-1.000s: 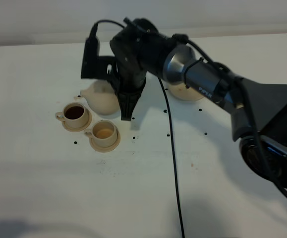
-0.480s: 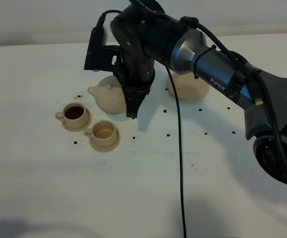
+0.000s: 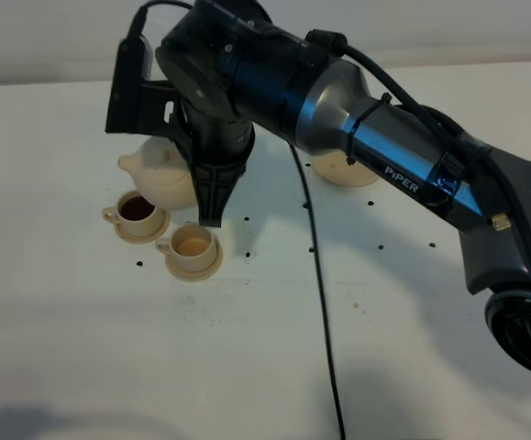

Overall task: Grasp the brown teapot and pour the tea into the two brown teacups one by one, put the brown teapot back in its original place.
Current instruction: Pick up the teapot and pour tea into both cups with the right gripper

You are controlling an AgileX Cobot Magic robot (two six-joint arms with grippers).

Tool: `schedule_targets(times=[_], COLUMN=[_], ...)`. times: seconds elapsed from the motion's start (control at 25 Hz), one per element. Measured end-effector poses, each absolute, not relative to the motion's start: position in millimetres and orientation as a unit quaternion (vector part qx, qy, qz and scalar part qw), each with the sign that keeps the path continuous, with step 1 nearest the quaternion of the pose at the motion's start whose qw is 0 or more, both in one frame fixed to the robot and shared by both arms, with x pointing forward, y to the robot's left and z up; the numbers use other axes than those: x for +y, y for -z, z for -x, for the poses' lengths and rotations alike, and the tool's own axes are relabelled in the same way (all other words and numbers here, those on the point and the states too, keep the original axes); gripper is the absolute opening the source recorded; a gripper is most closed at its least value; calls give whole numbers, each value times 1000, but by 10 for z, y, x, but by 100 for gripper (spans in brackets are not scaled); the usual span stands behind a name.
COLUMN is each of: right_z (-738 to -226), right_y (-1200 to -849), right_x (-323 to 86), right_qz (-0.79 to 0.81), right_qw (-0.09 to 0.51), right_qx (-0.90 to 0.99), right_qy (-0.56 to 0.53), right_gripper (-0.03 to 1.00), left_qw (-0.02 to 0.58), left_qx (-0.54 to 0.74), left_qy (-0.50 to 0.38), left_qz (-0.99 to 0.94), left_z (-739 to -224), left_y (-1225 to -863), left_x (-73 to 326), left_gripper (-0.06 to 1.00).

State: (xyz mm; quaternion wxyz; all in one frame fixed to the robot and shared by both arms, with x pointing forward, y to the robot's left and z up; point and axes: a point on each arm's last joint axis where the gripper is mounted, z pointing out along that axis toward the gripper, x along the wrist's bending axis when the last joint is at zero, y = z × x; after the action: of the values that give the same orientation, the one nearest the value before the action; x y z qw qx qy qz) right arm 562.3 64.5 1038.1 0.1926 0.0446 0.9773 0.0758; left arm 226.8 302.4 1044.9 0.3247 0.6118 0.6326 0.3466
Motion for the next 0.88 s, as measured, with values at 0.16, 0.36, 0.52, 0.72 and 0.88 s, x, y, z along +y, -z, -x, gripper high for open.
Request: schedule_targets(times=[0.16,0.36,0.52,0.72,0.88], right_z=[-5533,-5369,-5307,-5310,-5335], right_y=[-10252,-10167,-10081,-9835,-9719], right_x=[534,310,184,108,79], right_qz=[-49,-48,-23,26,56], right_qw=[172,169,207,245,275], right_qx=[983,984,977,969,960], right_qy=[-45,-27,-40,-25,-16], right_gripper=[9,9,9,9,9], left_qw=[325,325,325,325,325], left_qx=[633,633,633,633,633], left_qy=[-347,-347,-347,-347,-347], left_qz=[-612,-612,-612,-612,-612], left_z=[-2268,-2268,-2268,-2268,-2268], left_y=[-10449,-10449,-10449,-10449,-10449], left_x=[3024,3024,3024,3024,3024], left_gripper=[42,42,42,42,42])
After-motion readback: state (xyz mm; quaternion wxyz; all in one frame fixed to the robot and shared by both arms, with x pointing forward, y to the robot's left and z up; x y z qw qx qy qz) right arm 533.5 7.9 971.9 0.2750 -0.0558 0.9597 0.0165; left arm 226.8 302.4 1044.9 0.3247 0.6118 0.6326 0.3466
